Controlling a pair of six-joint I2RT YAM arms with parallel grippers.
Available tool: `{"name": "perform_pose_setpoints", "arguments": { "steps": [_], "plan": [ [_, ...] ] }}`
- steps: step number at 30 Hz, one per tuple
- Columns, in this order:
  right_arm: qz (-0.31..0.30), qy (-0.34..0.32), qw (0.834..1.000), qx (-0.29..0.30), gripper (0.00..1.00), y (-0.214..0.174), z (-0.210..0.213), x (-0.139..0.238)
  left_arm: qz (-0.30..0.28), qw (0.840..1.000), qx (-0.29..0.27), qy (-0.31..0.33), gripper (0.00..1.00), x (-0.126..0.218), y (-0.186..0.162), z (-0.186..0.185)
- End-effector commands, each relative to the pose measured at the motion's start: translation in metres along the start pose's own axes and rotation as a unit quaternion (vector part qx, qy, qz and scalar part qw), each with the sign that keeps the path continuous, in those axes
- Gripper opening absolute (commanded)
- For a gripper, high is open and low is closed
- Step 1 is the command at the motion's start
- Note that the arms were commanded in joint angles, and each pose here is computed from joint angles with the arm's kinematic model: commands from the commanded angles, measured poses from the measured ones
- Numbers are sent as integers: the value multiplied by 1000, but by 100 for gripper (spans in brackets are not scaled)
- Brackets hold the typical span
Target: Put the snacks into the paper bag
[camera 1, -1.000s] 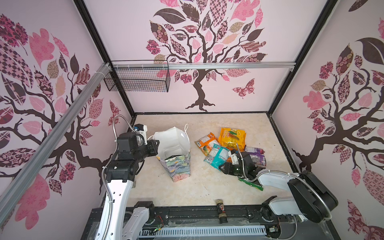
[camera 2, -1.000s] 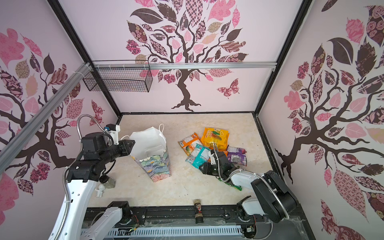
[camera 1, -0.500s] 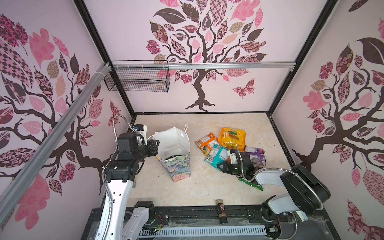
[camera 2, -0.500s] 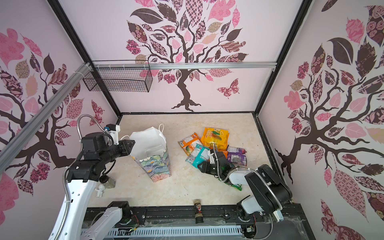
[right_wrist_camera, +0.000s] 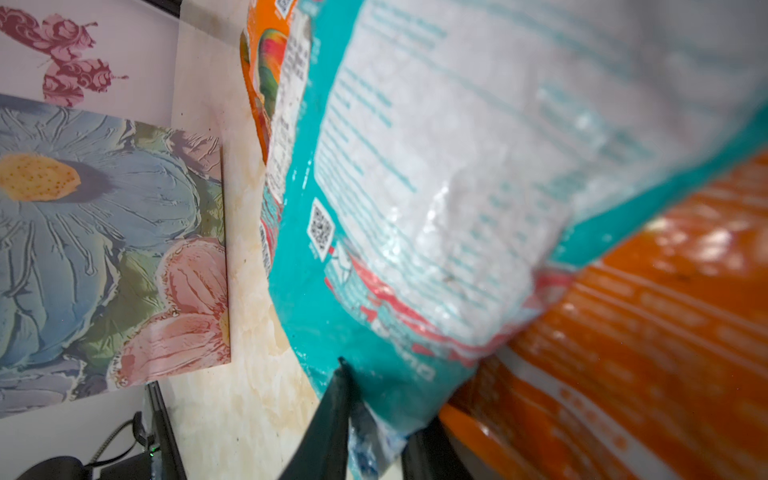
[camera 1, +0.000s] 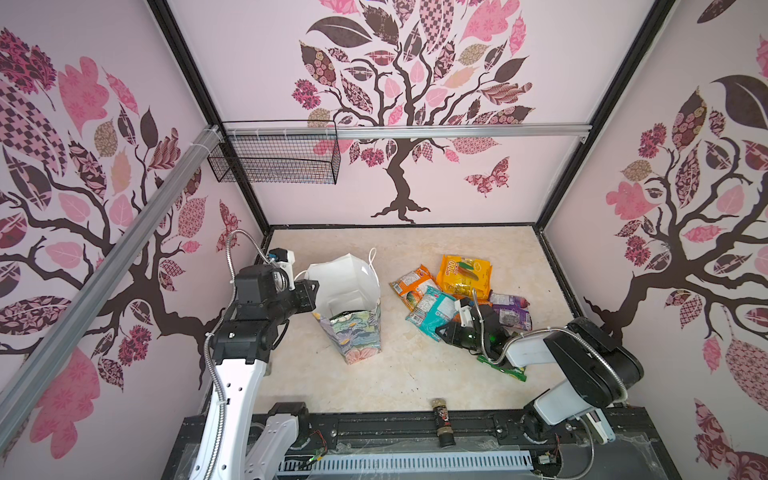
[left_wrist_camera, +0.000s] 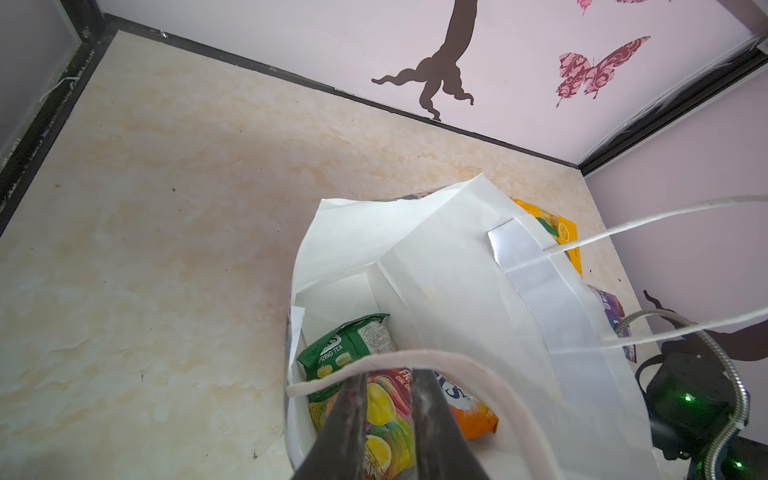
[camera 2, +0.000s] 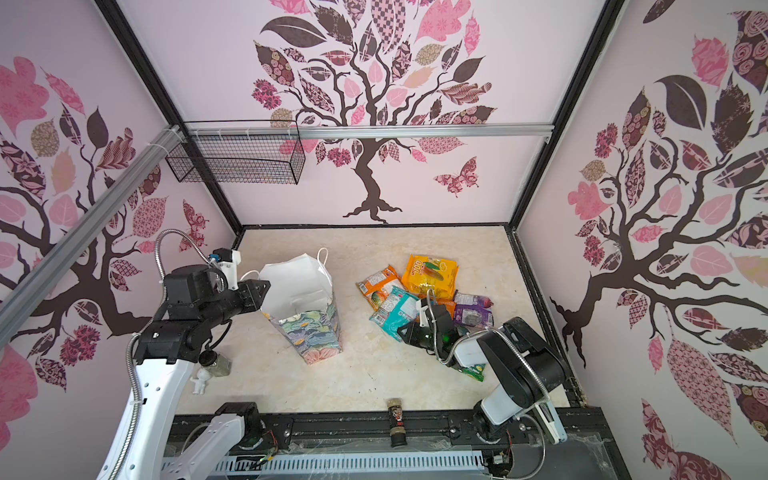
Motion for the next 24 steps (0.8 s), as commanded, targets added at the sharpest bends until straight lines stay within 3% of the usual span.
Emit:
{"name": "perform_pose_setpoints", "arguments": {
  "steps": [1, 8, 24],
  "plan": [
    [22, -11, 1000, -12, 14, -13, -8, 0, -8, 1000, -11, 0, 24, -1, -1, 2],
    [15, -14, 1000, -1, 0, -8, -4, 6, -11, 1000, -11, -1, 24, 1, -1, 1],
    [-13, -1, 999, 33, 0, 16, 26, 36, -11, 1000, -9, -4, 24, 2, -1, 0]
  ]
}}
Point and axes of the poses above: each gripper's point midway between its finger pads, its own x axis back along the fingers, its own z axis along the line the jaws close on, y = z × x, the point moved 5 cm from there along x, back along the fingers, and after that the axes turned 11 degrees about x, right-handed, at the moved point
